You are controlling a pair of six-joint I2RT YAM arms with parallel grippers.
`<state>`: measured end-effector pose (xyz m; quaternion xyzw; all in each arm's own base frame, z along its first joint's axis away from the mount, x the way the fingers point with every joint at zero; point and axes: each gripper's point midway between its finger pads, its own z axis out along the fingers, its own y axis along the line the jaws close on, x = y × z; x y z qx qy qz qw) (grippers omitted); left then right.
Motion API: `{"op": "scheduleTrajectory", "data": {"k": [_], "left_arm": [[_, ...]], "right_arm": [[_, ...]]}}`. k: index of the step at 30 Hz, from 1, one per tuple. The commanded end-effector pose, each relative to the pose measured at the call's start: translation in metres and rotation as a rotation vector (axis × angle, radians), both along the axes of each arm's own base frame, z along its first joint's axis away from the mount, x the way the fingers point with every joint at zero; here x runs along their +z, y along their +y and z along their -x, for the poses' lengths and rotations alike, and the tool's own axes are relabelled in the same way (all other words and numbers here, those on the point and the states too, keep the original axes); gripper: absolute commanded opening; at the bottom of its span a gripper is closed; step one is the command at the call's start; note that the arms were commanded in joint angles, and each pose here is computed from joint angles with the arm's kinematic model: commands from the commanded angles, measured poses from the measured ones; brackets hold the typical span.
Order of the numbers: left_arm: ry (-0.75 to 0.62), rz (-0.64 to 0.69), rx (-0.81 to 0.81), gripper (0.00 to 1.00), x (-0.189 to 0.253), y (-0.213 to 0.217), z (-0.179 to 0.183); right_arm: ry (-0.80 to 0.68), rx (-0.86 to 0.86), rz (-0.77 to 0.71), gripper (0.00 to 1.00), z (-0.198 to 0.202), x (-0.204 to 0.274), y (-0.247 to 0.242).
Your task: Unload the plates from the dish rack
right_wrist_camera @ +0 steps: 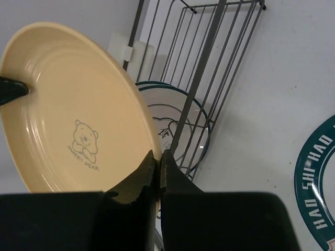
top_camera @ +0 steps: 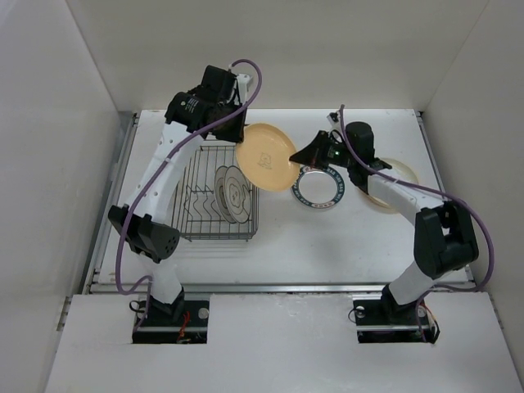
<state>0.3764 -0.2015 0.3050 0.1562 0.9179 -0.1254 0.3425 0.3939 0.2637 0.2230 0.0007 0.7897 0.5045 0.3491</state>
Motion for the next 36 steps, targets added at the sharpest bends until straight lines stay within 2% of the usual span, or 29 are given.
{"op": "scheduleTrajectory", "data": {"k": [1, 4, 6, 8, 9, 10, 12, 13, 15, 16, 17, 20, 24, 32, 34, 36], "left_arm": [[-0.045, -0.012, 0.013, 0.12, 0.016, 0.012, 0.005], [-0.038, -0.042, 0.021, 0.31, 0.011, 0.016, 0.004], [-0.044, -0.054, 0.022, 0.58, 0.011, 0.018, 0.003], [-0.036, -0.059, 0.022, 0.76, 0.01, 0.019, 0.004], [-0.042, -0.072, 0.035, 0.94, 0.01, 0.022, 0.003], [-0.026, -0.088, 0.041, 1.0, 0.005, 0.023, 0.003], [-0.052, -0.113, 0.057, 1.0, 0.011, 0.03, 0.001], [-0.042, -0.142, 0.054, 1.0, 0.008, 0.035, 0.003], [-0.044, -0.196, 0.083, 1.0, 0.008, 0.046, 0.002], [-0.039, -0.232, 0.089, 1.0, 0.006, 0.053, 0.004], [-0.006, -0.272, 0.099, 1.0, -0.001, 0.059, 0.008], [0.046, -0.385, 0.109, 1.0, -0.019, 0.078, 0.015], [0.124, -0.467, 0.098, 0.98, -0.045, 0.089, 0.026], [0.15, -0.482, 0.093, 0.97, -0.056, 0.091, 0.028], [0.15, -0.482, 0.093, 0.97, -0.056, 0.091, 0.028], [0.162, -0.489, 0.09, 0.97, -0.059, 0.091, 0.03]], "right_arm": [[-0.022, -0.081, -0.055, 0.0, -0.011, 0.02, -0.01], [0.008, -0.18, -0.071, 0.0, -0.02, 0.015, -0.037], [0.049, -0.262, -0.089, 0.0, -0.024, 0.009, -0.058], [0.058, -0.328, -0.108, 0.0, -0.025, 0.013, -0.075], [0.072, -0.363, -0.099, 0.0, -0.025, 0.009, -0.085], [0.096, -0.459, -0.086, 0.0, -0.031, 0.001, -0.107], [0.106, -0.568, -0.063, 0.0, -0.031, 0.002, -0.135], [0.159, -0.704, -0.012, 0.0, -0.032, -0.012, -0.166], [0.187, -0.864, 0.045, 0.0, -0.023, -0.014, -0.204], [0.265, -0.948, 0.101, 0.0, -0.011, -0.03, -0.223], [0.262, -1.097, 0.15, 0.0, -0.002, -0.031, -0.259], [0.323, -1.325, 0.241, 0.0, 0.028, -0.048, -0.313], [0.358, -1.532, 0.303, 0.0, 0.062, -0.062, -0.354], [0.441, -1.565, 0.366, 0.0, 0.071, -0.095, -0.37], [0.446, -1.594, 0.385, 0.17, 0.072, -0.099, -0.377], [0.453, -1.566, 0.416, 0.44, 0.068, -0.107, -0.377]]}}
